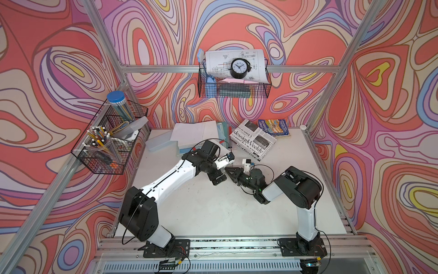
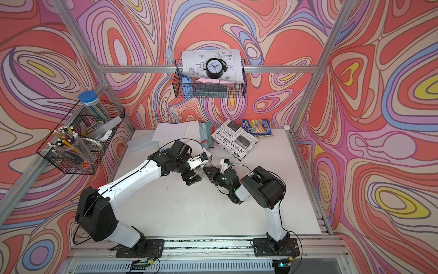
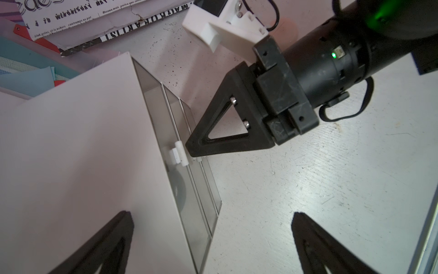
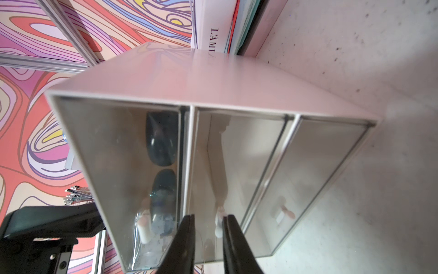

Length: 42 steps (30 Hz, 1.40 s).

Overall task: Put the bluetooth earphones in the drawer according to color
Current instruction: Open the drawer in the storage box.

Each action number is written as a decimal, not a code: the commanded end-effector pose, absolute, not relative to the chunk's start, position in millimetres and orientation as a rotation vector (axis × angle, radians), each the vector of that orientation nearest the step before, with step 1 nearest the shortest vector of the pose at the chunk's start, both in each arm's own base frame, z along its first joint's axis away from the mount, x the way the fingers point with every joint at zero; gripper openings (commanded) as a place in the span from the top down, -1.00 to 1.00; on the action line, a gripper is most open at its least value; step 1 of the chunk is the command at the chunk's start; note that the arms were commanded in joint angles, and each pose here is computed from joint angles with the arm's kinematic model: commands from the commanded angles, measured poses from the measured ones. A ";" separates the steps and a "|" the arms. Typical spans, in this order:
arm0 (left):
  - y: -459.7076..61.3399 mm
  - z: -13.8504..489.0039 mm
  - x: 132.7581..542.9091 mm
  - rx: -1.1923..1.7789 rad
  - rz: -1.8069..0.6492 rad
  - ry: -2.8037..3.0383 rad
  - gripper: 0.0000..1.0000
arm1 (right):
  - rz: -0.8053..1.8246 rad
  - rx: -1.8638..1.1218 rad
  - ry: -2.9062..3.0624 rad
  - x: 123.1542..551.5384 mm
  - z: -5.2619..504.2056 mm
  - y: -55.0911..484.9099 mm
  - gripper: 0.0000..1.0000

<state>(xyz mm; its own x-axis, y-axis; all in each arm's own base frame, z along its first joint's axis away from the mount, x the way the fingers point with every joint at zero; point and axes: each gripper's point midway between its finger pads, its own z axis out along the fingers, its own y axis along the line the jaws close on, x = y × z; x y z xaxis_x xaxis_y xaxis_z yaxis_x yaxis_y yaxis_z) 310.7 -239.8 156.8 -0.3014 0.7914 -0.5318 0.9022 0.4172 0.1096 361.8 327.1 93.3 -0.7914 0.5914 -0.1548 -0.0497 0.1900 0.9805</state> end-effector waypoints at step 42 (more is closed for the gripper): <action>-214.5 105.5 263.6 1.488 -0.355 2.476 -0.97 | 1.711 0.489 1.962 357.8 83.7 338.0 0.59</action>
